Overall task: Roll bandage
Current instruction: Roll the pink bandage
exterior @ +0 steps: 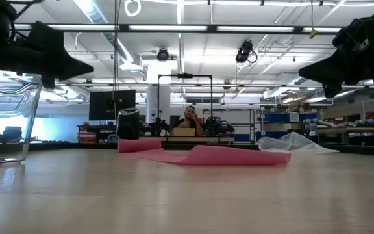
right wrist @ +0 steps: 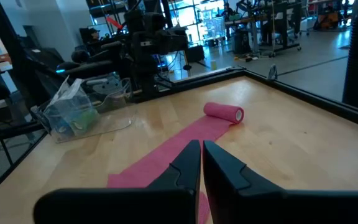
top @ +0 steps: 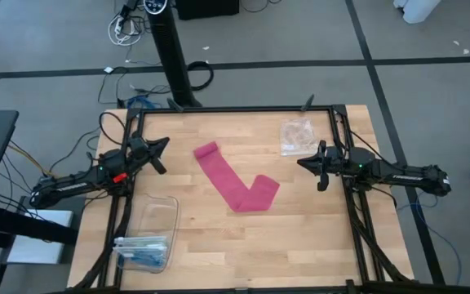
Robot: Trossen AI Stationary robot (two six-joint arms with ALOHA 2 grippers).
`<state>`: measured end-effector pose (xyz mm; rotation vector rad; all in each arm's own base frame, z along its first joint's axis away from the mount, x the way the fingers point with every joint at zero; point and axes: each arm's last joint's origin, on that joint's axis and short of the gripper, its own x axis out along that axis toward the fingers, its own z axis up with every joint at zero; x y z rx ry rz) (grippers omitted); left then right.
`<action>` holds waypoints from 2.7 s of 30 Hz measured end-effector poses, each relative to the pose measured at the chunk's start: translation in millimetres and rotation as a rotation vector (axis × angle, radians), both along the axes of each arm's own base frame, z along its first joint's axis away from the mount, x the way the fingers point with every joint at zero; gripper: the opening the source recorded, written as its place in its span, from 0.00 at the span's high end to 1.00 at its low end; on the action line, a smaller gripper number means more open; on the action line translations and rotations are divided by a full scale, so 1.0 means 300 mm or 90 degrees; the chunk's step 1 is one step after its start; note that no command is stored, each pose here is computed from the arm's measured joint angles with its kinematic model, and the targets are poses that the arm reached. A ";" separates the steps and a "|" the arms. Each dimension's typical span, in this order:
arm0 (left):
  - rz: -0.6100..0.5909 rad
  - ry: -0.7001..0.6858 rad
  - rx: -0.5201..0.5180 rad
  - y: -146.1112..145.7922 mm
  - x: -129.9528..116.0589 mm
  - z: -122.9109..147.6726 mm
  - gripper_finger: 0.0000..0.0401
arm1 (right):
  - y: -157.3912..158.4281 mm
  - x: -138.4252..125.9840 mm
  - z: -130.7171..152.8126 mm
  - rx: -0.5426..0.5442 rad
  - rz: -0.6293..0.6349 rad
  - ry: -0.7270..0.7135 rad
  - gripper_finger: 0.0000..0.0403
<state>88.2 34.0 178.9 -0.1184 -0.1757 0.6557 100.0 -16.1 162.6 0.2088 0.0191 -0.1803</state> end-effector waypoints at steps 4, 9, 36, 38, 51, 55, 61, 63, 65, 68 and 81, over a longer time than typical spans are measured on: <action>-0.023 -0.068 -0.029 -0.002 -0.001 0.019 0.97 | 0.000 0.000 0.000 0.000 0.000 0.000 0.94; -0.045 -0.149 -0.071 -0.004 -0.003 0.040 0.97 | 0.000 0.000 0.001 0.000 0.000 -0.002 0.94; -0.401 0.172 -0.062 0.048 0.443 0.159 0.96 | 0.000 0.000 0.002 0.000 0.000 -0.004 0.94; -0.433 0.191 -0.074 0.058 0.505 0.146 0.96 | 0.000 0.000 0.002 0.000 0.000 -0.005 0.94; -0.521 0.325 -0.073 0.022 0.871 0.014 0.89 | 0.000 0.000 0.002 0.000 0.000 -0.004 0.94; -0.484 0.390 -0.099 0.033 0.946 -0.047 0.80 | 0.000 0.000 0.002 0.000 0.000 -0.004 0.94; -0.455 0.419 -0.123 0.057 1.070 -0.126 0.71 | 0.000 0.000 0.002 0.000 0.000 -0.005 0.94; -0.456 0.440 -0.121 0.062 1.107 -0.145 0.71 | 0.000 0.000 0.002 0.000 0.000 -0.004 0.94; -0.452 0.467 -0.125 0.067 1.137 -0.157 0.71 | 0.000 0.000 0.002 0.000 0.000 -0.004 0.94; -0.454 0.510 -0.121 0.071 1.166 -0.171 0.73 | 0.000 0.000 0.002 0.000 0.000 -0.004 0.94; -0.426 0.577 -0.101 0.078 1.177 -0.198 0.80 | 0.000 0.000 0.002 -0.001 0.000 -0.005 0.94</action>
